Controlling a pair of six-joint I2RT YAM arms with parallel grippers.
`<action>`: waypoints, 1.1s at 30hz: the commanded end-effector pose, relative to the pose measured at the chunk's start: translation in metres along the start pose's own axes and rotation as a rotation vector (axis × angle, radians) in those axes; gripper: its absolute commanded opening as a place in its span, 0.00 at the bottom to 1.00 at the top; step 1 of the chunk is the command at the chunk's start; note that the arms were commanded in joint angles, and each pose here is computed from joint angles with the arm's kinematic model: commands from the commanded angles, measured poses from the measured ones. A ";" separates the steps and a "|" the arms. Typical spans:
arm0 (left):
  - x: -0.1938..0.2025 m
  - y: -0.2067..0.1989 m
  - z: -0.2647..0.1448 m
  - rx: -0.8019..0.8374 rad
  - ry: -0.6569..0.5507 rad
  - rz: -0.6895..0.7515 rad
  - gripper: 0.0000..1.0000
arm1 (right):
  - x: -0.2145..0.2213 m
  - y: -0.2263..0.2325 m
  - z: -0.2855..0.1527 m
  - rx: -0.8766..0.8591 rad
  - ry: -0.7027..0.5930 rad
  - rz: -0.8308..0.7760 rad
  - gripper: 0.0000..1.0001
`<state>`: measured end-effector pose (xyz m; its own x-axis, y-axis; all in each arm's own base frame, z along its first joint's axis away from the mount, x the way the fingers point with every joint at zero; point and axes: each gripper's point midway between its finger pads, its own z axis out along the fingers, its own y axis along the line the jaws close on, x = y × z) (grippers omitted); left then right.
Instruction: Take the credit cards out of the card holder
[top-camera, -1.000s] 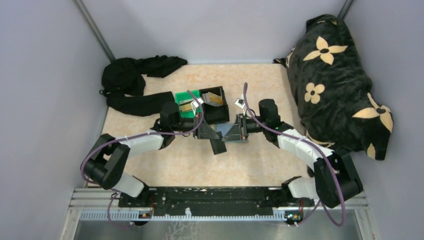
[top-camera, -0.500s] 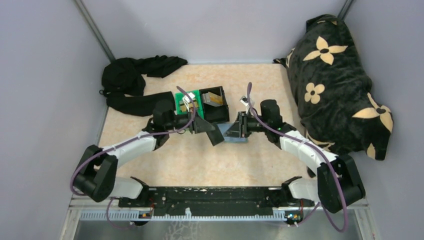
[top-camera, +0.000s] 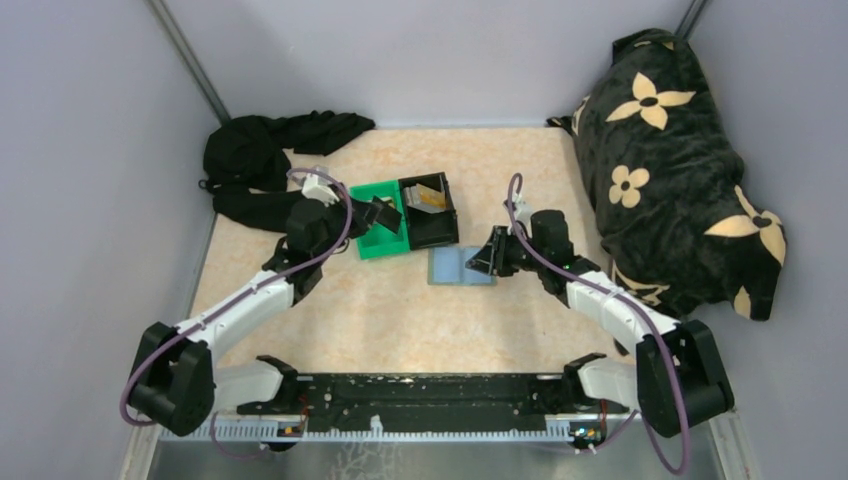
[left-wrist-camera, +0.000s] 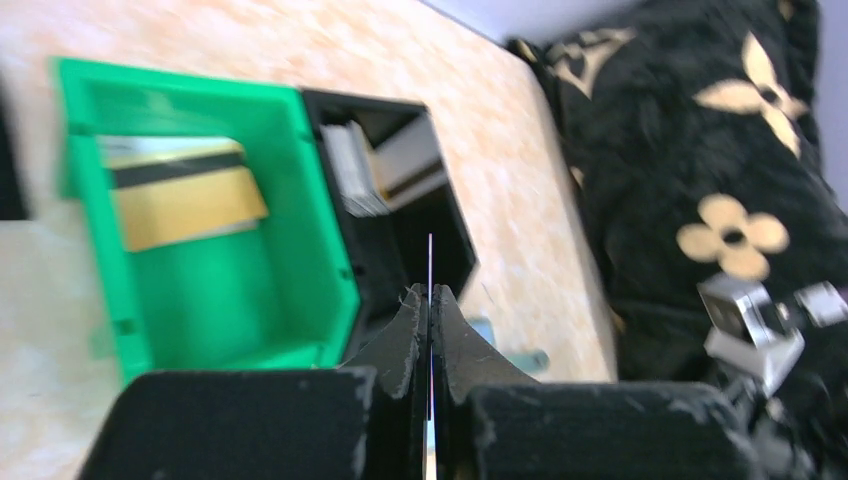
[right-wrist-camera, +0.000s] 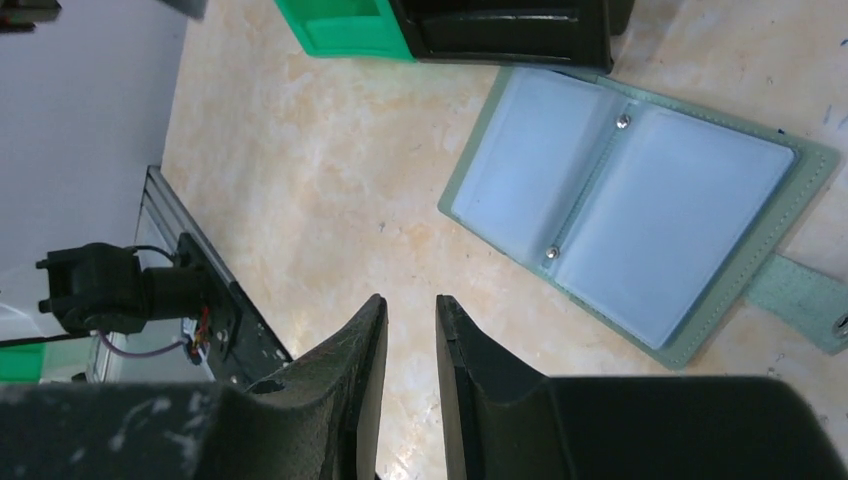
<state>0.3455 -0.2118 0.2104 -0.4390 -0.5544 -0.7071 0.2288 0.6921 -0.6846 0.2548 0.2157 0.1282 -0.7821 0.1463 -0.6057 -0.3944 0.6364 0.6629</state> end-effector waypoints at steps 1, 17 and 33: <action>-0.042 0.033 0.005 -0.187 -0.207 0.032 0.00 | -0.002 -0.005 0.004 -0.011 -0.026 -0.035 0.25; -0.037 0.075 0.055 -0.276 -0.323 0.019 0.00 | 0.013 -0.014 0.001 -0.012 -0.005 -0.016 0.24; -0.020 0.106 0.094 -0.348 -0.346 -0.003 0.00 | 0.015 -0.021 0.003 -0.007 0.019 -0.012 0.22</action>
<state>0.4484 -0.1724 0.1234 -0.1741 -0.6028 -0.7786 -0.0910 0.7972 -0.5968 0.2440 0.2055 0.0941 -0.8185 0.1287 -0.5600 -0.3582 0.6477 0.6725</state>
